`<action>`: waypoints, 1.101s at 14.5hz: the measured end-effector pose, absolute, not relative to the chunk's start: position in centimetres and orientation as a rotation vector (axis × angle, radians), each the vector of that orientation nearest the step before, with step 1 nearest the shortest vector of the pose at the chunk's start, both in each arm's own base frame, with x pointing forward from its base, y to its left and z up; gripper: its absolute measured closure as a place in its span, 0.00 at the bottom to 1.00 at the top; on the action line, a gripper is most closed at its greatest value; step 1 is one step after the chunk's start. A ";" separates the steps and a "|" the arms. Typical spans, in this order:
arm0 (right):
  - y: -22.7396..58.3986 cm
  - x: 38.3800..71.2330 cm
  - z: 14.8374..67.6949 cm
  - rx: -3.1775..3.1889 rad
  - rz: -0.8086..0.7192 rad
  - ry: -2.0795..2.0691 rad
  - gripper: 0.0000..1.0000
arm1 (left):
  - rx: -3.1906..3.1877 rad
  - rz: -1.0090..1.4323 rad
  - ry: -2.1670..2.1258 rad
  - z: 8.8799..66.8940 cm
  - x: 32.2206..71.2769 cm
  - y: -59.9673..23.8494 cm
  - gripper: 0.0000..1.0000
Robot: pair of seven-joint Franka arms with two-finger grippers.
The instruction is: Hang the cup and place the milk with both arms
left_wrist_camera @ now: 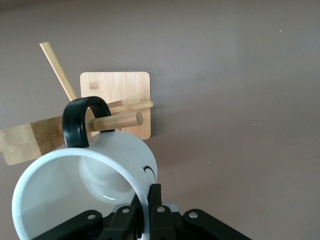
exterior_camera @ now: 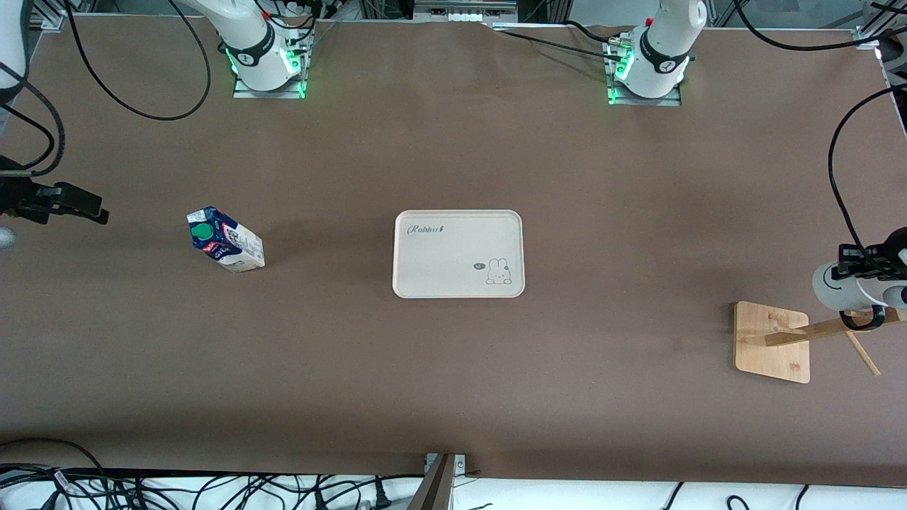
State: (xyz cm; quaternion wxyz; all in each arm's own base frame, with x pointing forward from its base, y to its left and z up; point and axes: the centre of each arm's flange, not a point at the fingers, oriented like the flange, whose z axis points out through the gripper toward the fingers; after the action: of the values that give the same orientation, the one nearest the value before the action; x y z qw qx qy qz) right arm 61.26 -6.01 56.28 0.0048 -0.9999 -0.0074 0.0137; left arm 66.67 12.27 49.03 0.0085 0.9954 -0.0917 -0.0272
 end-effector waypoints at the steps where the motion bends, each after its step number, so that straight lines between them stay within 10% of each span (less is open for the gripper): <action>1: -6.5 61.2 56.5 -3.147 0.033 -0.047 0.00 | 3.108 -0.095 -0.287 48.6 66.8 12.3 0.93; 6: -4.8 61.6 57.2 -3.208 -0.042 -0.158 0.00 | 3.107 -0.104 -0.262 48.1 66.8 13.4 0.89; 16: 1.2 60.9 56.4 -3.132 0.006 0.222 0.00 | 3.098 -0.170 -0.107 47.8 66.8 11.2 0.00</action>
State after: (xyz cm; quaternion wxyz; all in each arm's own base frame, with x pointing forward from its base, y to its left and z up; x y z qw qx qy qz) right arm 60.89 1.24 56.40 0.0007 -0.9975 0.0707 0.0018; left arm 66.82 11.21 47.81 0.0187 0.9977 -0.0345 -0.0547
